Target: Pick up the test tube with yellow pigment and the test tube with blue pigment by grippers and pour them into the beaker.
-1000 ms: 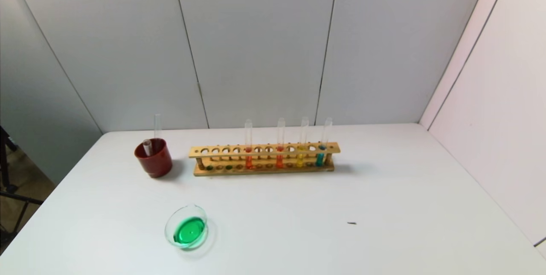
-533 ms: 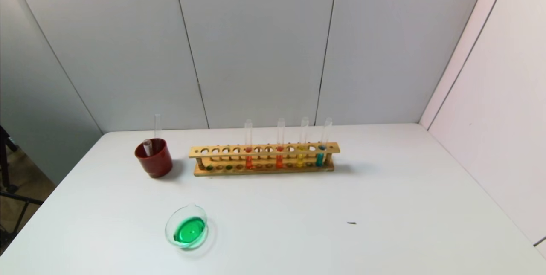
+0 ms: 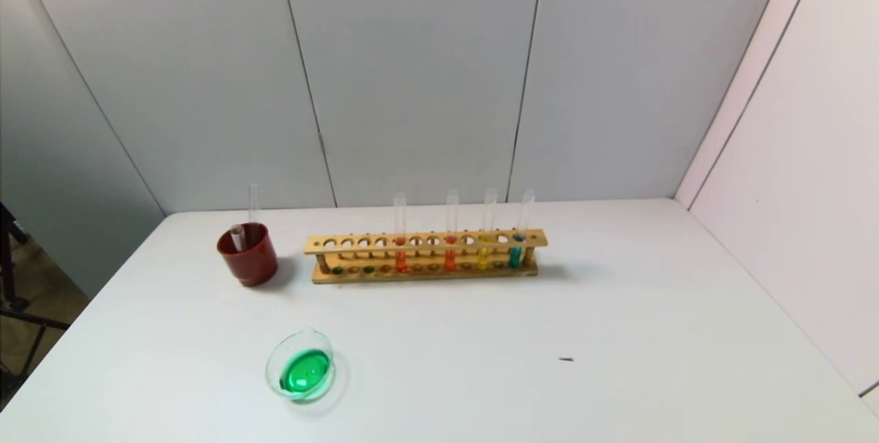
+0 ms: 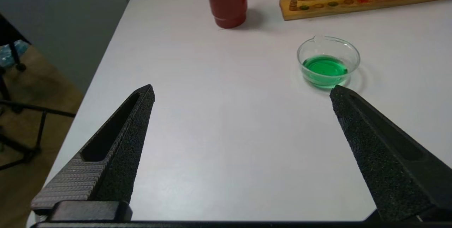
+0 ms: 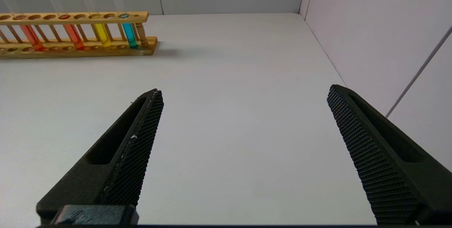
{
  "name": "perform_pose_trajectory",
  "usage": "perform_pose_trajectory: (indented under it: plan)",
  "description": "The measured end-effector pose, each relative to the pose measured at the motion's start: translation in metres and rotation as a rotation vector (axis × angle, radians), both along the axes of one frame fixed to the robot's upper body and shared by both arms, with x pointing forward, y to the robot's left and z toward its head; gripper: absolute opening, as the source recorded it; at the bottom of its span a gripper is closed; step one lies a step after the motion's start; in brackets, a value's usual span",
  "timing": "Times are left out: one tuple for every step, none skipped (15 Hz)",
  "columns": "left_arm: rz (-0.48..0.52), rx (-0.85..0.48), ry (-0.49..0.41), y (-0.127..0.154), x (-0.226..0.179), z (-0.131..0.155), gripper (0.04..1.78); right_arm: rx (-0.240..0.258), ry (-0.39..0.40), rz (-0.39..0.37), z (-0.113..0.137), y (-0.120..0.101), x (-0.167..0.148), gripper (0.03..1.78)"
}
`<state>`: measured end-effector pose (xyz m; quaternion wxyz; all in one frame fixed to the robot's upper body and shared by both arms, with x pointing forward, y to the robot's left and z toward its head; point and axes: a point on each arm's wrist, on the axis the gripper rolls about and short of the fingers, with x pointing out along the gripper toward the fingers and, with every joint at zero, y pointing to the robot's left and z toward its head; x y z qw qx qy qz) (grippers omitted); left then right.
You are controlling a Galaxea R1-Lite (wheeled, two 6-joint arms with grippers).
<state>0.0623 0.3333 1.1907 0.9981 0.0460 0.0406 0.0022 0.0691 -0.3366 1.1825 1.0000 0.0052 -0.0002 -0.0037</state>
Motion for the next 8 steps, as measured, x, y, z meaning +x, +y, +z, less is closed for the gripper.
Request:
perform_pose_trajectory:
  plan:
    - [-0.033, -0.004, -0.026, -0.0007, 0.0022, -0.0021, 1.75, 0.0, 0.0, 0.0, 0.0, 0.0, 0.0, 1.7]
    - [-0.04, -0.007, -0.032, -0.0008, 0.0031, -0.0046, 1.75, 0.0, 0.0, 0.0, 0.0, 0.0, 0.0, 1.7]
    - [-0.039, -0.018, -0.031, -0.0008, 0.0036, -0.0061, 1.75, 0.0, 0.0, 0.0, 0.0, 0.0, 0.0, 1.7]
    - [-0.038, -0.034, -0.028, -0.0007, 0.0038, -0.0072, 1.75, 0.0, 0.0, 0.0, 0.0, 0.0, 0.0, 1.7]
    - [-0.036, -0.039, -0.028, -0.0007, 0.0039, -0.0077, 1.75, 0.0, -0.001, 0.0, 0.0001, 0.0, 0.0, 1.7]
    - [-0.035, -0.04, -0.028, -0.0007, 0.004, -0.0081, 1.75, 0.0, -0.001, 0.0, 0.0001, 0.0, 0.0, 1.7]
    - [-0.036, -0.039, -0.028, -0.0007, 0.004, -0.0081, 1.75, 0.0, 0.0, 0.0, 0.0, 0.0, 0.0, 1.7]
    - [-0.035, -0.039, -0.028, -0.0007, 0.004, -0.0082, 1.75, 0.0, -0.001, 0.0, 0.0001, 0.0, 0.0, 1.7]
